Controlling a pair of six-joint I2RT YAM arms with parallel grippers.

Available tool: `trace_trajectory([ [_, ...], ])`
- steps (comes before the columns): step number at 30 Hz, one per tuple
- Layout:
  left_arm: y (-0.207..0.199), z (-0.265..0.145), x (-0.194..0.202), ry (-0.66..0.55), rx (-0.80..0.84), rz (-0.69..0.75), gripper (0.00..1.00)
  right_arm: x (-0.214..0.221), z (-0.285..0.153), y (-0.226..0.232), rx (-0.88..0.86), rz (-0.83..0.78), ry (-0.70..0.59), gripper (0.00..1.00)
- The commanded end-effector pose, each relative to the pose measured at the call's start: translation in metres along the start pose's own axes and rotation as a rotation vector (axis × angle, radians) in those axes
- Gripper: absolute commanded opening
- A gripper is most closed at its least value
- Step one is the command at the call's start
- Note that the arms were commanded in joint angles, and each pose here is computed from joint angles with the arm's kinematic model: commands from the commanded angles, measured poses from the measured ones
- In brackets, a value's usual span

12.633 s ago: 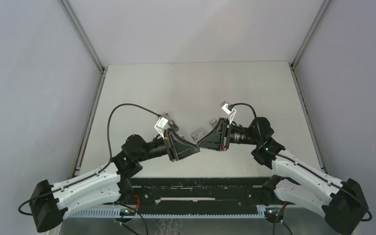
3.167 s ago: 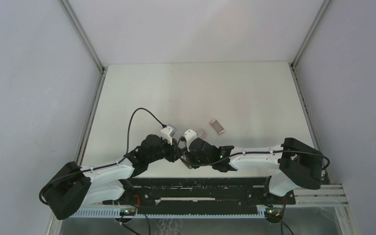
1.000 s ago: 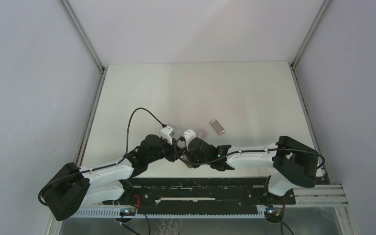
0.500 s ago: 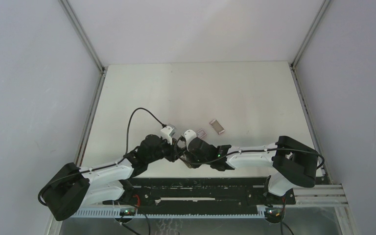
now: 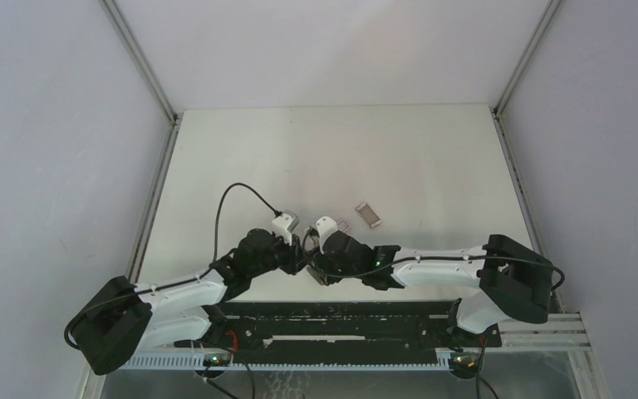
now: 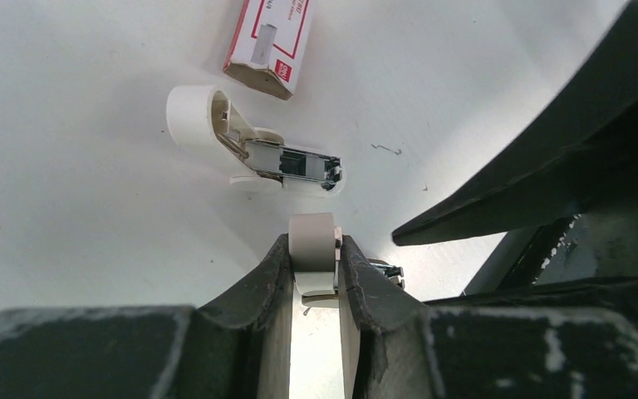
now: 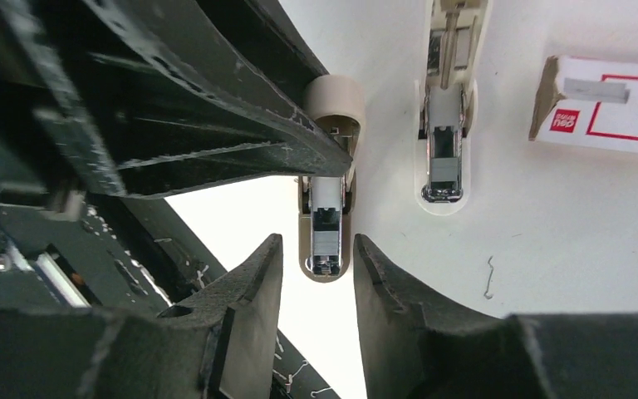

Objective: Load the staples into the stapler

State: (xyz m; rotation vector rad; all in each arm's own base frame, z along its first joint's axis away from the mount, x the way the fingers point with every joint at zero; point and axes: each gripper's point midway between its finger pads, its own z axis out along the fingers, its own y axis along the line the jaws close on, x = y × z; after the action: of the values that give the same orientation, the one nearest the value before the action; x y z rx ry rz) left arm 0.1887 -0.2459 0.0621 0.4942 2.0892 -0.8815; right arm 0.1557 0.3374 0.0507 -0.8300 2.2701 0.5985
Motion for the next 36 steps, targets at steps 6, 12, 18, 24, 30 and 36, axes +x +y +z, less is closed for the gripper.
trace_trajectory([
  [6, 0.013, -0.01, -0.017, -0.152, -0.161, -0.051, 0.0, -0.028, -0.034, -0.009, 0.032, 0.092, -0.133, 0.4],
  [12, 0.019, -0.018, -0.01, -0.236, -0.26, -0.116, 0.01, -0.008, -0.038, -0.012, 0.03, 0.234, -0.135, 0.45],
  [18, 0.015, -0.016, 0.0, -0.205, -0.332, -0.084, 0.05, 0.012, -0.036, -0.019, 0.051, 0.358, -0.133, 0.45],
  [24, 0.008, -0.013, 0.007, -0.16, -0.373, -0.046, 0.22, 0.015, -0.039, -0.02, 0.061, 0.378, -0.141, 0.45],
  [30, -0.005, -0.007, 0.016, -0.117, -0.364, -0.003, 0.41, 0.013, -0.041, -0.018, 0.055, 0.385, -0.156, 0.44],
  [36, -0.016, -0.003, 0.019, -0.098, -0.371, 0.014, 0.48, 0.013, -0.036, -0.014, 0.038, 0.389, -0.154, 0.38],
])
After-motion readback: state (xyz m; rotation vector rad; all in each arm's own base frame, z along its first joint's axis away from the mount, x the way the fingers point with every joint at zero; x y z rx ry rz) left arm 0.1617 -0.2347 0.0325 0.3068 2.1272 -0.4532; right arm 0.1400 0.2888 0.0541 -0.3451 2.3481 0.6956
